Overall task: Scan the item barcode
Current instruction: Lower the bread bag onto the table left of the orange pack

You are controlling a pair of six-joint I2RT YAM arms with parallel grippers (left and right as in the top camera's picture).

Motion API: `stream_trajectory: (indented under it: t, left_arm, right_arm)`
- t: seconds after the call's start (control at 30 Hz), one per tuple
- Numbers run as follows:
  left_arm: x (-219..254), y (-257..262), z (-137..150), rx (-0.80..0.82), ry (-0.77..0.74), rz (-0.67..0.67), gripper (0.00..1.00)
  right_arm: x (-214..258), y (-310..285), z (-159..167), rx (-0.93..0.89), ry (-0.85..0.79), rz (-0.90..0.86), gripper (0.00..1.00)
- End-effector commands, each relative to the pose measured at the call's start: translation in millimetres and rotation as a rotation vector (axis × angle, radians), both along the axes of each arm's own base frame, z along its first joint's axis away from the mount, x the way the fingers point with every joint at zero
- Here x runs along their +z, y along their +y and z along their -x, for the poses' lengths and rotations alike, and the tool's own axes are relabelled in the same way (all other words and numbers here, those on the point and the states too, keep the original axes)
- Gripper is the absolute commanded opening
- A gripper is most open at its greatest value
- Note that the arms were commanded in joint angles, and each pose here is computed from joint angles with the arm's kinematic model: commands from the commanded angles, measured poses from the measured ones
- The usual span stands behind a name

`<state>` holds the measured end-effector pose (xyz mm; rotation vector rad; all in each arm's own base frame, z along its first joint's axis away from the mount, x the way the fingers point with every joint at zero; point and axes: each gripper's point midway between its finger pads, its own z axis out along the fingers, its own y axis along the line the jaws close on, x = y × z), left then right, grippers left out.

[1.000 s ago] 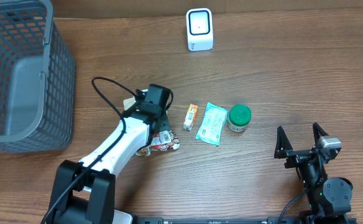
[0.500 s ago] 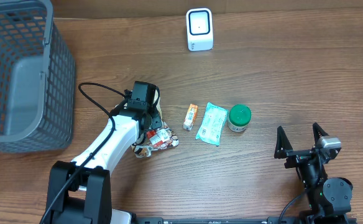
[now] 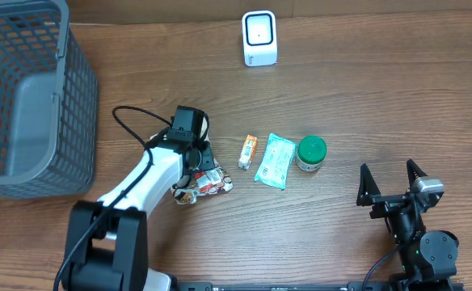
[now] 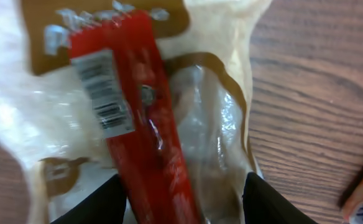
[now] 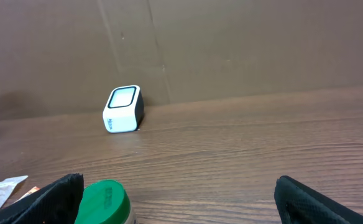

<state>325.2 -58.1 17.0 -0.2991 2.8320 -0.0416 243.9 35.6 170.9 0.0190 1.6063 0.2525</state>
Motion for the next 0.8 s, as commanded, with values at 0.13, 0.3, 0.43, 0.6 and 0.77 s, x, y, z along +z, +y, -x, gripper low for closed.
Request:
stream_trajectory:
  t: [0.13, 0.3, 0.43, 0.6, 0.77]
  left_arm:
    - [-12, -11, 4, -0.116, 0.041, 0.026, 0.50]
    - [-6, -29, -1, -0.208, 0.022, 0.102, 0.50]
    - [1, -30, -9, -0.211, 0.000, 0.103, 0.49]
    - [21, -27, -24, -0.189, -0.020, 0.074, 0.56]
    - [34, -27, -26, -0.177, 0.000, 0.074, 0.62]
  right_arm:
    - [-3, -2, -1, -0.009, 0.001, 0.005, 1.00]
    - [-3, -2, -1, -0.009, 0.001, 0.005, 1.00]
    - [-3, -2, -1, -0.009, 0.001, 0.005, 1.00]
    - [-3, -2, -1, -0.009, 0.001, 0.005, 1.00]
    - [-3, -2, -1, -0.009, 0.001, 0.005, 1.00]
